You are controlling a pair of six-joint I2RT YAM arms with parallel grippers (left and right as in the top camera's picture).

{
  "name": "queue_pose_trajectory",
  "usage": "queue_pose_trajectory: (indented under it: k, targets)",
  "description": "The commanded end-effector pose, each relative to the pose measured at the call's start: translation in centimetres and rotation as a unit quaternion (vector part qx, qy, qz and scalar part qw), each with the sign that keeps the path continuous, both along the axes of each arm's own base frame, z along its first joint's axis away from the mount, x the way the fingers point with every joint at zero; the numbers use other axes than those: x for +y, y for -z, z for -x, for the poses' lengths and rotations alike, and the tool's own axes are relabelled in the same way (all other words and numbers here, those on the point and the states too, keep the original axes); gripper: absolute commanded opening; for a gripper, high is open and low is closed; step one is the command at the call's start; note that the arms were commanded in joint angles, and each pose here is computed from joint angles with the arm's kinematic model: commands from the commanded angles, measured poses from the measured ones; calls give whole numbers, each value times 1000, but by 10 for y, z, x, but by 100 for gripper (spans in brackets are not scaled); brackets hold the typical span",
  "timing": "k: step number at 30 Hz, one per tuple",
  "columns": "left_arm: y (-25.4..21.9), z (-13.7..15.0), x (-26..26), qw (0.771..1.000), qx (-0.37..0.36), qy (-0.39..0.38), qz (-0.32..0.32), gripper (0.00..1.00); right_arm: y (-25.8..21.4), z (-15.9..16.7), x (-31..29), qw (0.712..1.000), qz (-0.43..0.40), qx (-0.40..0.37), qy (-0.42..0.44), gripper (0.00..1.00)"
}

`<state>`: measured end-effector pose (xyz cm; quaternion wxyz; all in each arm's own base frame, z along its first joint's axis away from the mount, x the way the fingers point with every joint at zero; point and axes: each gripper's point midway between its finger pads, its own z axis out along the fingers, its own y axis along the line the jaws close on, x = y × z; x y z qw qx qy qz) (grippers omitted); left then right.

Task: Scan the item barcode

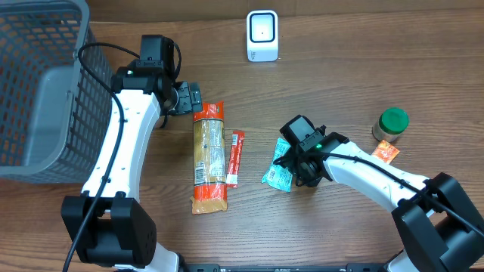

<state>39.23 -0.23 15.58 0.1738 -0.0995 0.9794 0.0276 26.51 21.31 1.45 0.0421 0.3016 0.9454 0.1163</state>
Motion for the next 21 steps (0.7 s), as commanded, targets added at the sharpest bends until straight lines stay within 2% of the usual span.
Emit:
queue_pose_trajectory:
  k: [1, 6, 10, 21]
  targets:
    - [-10, -3, 1, 1000, -14, 1, -4, 100, -5, 8, 9, 1000, -17, 4, -7, 48]
    - [-10, -3, 1, 1000, -14, 1, -4, 100, -6, 17, 21, 999, -35, 22, 26, 48]
    - [-10, -3, 1, 1000, -14, 1, -4, 100, -8, 22, 34, 997, -64, 38, 36, 51]
    - [-10, -3, 1, 1000, -14, 1, -4, 100, -14, 2, 37, 996, -81, 2, 36, 51]
